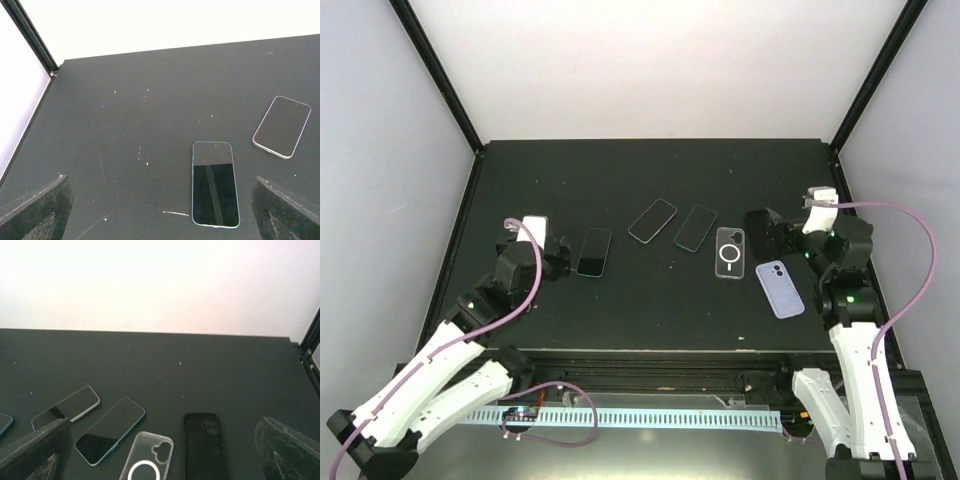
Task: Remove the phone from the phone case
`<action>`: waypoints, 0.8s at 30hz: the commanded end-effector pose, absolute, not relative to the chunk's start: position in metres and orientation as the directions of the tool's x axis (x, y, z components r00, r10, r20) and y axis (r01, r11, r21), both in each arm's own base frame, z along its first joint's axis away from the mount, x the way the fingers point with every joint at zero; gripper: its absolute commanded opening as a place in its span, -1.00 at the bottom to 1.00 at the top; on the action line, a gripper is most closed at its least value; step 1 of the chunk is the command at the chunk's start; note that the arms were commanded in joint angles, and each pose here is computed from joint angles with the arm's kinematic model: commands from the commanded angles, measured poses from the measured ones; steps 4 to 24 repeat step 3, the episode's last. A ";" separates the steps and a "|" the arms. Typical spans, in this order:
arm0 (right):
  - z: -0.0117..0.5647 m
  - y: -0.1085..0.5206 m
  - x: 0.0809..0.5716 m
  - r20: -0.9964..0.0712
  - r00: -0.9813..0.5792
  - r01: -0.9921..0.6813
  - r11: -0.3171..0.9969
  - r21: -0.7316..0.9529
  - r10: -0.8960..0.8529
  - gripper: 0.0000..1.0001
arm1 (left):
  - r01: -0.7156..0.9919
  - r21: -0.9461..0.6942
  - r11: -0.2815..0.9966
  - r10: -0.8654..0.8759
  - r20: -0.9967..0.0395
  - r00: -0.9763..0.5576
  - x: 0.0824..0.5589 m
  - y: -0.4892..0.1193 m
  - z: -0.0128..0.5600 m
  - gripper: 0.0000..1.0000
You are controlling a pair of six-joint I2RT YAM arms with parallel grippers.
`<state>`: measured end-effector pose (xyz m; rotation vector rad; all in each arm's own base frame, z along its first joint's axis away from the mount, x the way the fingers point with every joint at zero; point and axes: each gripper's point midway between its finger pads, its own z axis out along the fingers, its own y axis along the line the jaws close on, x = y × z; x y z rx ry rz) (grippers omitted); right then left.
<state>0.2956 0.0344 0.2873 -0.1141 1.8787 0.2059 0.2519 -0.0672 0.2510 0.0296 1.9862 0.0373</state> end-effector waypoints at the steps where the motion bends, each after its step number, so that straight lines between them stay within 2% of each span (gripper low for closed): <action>1: 0.306 0.044 0.293 -0.970 -0.241 -0.234 0.968 0.091 0.033 1.00 | -0.032 0.027 0.999 0.013 -0.924 -0.383 0.255 -0.061 0.258 0.98; 24: 0.303 0.047 0.292 -0.968 -0.249 -0.251 0.962 0.103 0.039 1.00 | -0.026 0.031 0.999 0.019 -0.922 -0.386 0.255 -0.062 0.257 0.98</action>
